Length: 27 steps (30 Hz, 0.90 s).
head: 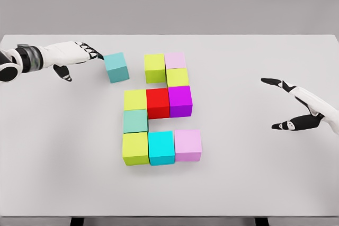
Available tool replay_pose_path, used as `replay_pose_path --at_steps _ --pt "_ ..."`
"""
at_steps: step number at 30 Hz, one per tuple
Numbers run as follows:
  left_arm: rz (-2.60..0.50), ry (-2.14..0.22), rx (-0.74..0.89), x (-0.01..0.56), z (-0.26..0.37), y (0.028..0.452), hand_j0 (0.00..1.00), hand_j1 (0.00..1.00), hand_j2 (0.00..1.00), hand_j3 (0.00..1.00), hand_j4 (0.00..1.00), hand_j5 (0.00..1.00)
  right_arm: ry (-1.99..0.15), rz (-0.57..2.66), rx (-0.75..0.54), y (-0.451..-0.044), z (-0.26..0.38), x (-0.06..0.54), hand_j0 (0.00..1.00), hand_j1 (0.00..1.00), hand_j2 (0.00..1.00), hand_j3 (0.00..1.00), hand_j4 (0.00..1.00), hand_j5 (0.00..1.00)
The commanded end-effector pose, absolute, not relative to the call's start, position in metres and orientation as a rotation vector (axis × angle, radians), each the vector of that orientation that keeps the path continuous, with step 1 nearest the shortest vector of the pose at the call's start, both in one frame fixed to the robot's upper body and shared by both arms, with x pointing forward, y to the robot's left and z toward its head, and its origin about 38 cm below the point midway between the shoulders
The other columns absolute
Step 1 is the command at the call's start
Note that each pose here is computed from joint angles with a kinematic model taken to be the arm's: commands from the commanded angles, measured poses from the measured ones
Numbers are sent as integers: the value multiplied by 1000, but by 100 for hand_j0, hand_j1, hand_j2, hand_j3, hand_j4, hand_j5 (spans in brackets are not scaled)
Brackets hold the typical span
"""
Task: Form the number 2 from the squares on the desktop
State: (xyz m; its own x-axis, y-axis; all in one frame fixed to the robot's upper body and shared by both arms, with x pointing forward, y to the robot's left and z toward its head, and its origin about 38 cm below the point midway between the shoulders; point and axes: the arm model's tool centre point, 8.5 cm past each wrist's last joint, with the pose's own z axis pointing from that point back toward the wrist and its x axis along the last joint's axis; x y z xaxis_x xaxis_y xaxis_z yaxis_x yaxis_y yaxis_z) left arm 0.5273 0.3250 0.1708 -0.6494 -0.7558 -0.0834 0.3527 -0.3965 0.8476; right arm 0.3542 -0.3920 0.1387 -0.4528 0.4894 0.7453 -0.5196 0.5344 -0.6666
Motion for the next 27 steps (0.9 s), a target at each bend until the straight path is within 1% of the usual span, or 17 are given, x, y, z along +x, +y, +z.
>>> replay_pose_path --at_steps 1,10,16,24,27 --pt "-2078 -1117 611 528 171 322 100 100 100 100 100 100 -1685 1140 28 -393 138 355 100 100 100 100 100 100" --pt "-2096 -1150 594 529 171 305 100 100 100 100 100 100 -1694 1130 10 -398 142 355 100 100 100 100 100 100" --pt "-2100 -1154 594 529 172 303 100 100 100 100 100 100 -1692 1130 11 -398 142 354 100 100 100 100 100 100" --pt "-2080 -1127 615 526 175 324 100 100 100 100 100 100 -1690 1126 10 -399 140 354 100 100 100 100 100 100" --pt "-2097 -1126 613 521 174 325 100 100 100 100 100 100 -1690 1126 10 -399 140 354 100 100 100 100 100 100"
